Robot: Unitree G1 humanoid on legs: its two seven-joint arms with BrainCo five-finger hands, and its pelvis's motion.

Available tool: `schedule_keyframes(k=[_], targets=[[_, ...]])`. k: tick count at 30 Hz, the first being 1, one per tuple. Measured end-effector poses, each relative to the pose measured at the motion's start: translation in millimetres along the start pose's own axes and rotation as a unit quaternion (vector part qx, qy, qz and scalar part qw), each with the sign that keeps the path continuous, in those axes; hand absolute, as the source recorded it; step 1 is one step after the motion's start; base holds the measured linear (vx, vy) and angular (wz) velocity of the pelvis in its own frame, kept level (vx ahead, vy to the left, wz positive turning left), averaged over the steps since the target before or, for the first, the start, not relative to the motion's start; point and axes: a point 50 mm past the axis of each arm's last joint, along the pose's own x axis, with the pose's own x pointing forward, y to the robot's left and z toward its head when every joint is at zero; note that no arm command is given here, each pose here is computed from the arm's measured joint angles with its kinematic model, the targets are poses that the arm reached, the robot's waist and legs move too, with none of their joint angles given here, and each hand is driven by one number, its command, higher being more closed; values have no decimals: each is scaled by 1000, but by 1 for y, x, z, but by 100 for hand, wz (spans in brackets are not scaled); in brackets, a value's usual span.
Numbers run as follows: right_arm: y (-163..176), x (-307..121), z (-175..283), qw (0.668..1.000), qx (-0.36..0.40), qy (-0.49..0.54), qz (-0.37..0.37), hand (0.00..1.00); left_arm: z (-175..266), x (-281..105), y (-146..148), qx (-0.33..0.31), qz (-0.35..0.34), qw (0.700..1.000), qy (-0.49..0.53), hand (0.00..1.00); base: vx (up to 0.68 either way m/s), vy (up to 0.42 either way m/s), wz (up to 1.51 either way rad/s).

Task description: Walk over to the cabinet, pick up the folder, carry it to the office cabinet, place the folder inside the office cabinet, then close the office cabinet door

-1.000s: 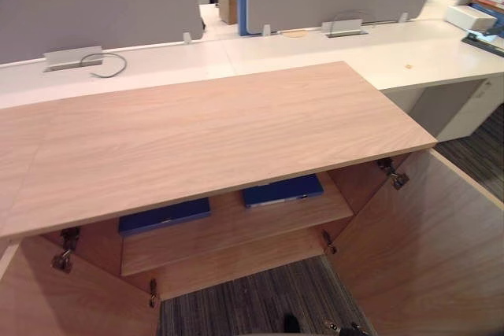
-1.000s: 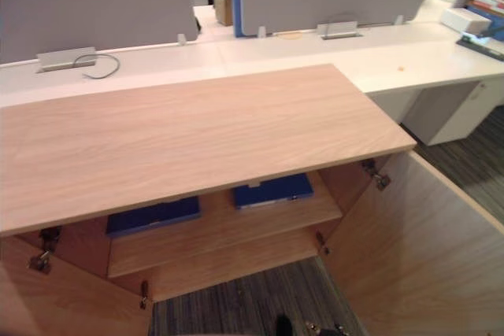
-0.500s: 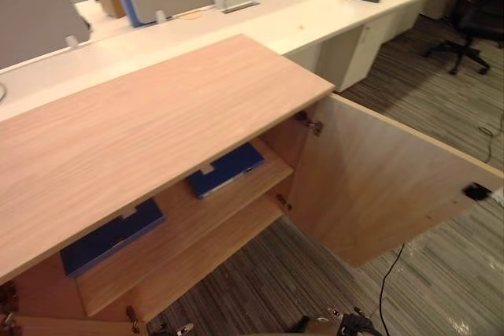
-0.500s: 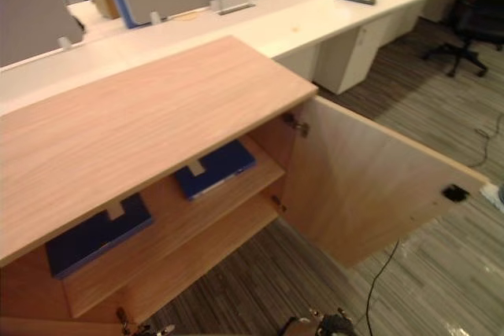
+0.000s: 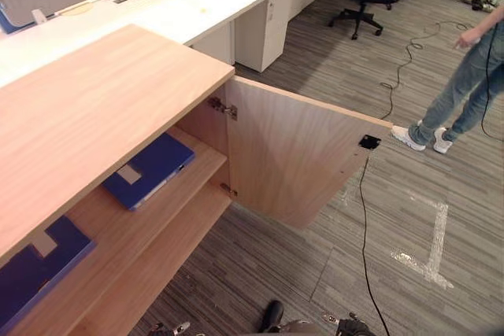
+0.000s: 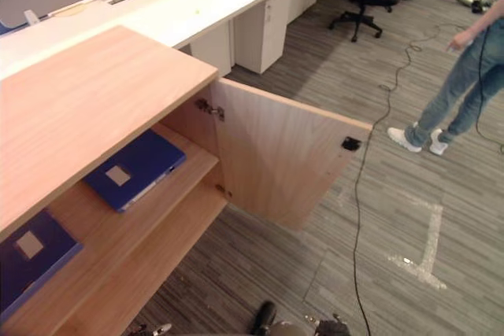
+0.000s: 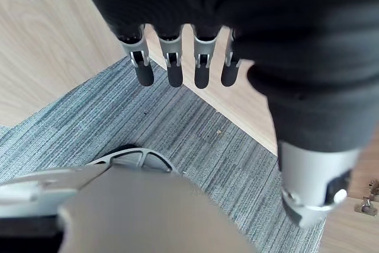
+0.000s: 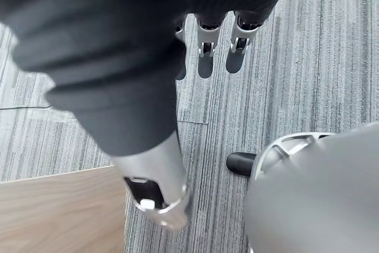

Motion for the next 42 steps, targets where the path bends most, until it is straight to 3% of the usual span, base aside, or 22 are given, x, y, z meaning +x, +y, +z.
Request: schedule_keyframes(k=[4,9,15,21,26,33,42], targets=[[0,0,2,1000,12,-4,1,0,2,0,-1,-4,0,1000,-3,0,-12,15,-15],[0,-2,48,995,-8,-99,9,0,10,1,-3,8,-5,1000,-17,0,-23,77,-15],[-10,-34,185,942,-6,-335,4,0,21,2,-5,22,-12,999,-41,0,-41,77,-8],[-27,-79,286,886,39,-462,-11,0,20,0,-16,24,-28,998,-42,0,-4,2,19],[-41,-122,362,859,52,-509,-34,0,15,-5,-32,20,-51,997,-48,0,-3,58,23],[-49,-158,402,842,97,-530,-24,0,-7,-10,-29,6,-49,999,-23,0,-19,54,13],[-56,-192,427,827,39,-560,-27,0,-1,-12,-37,-9,-66,997,-36,0,-46,-30,8]])
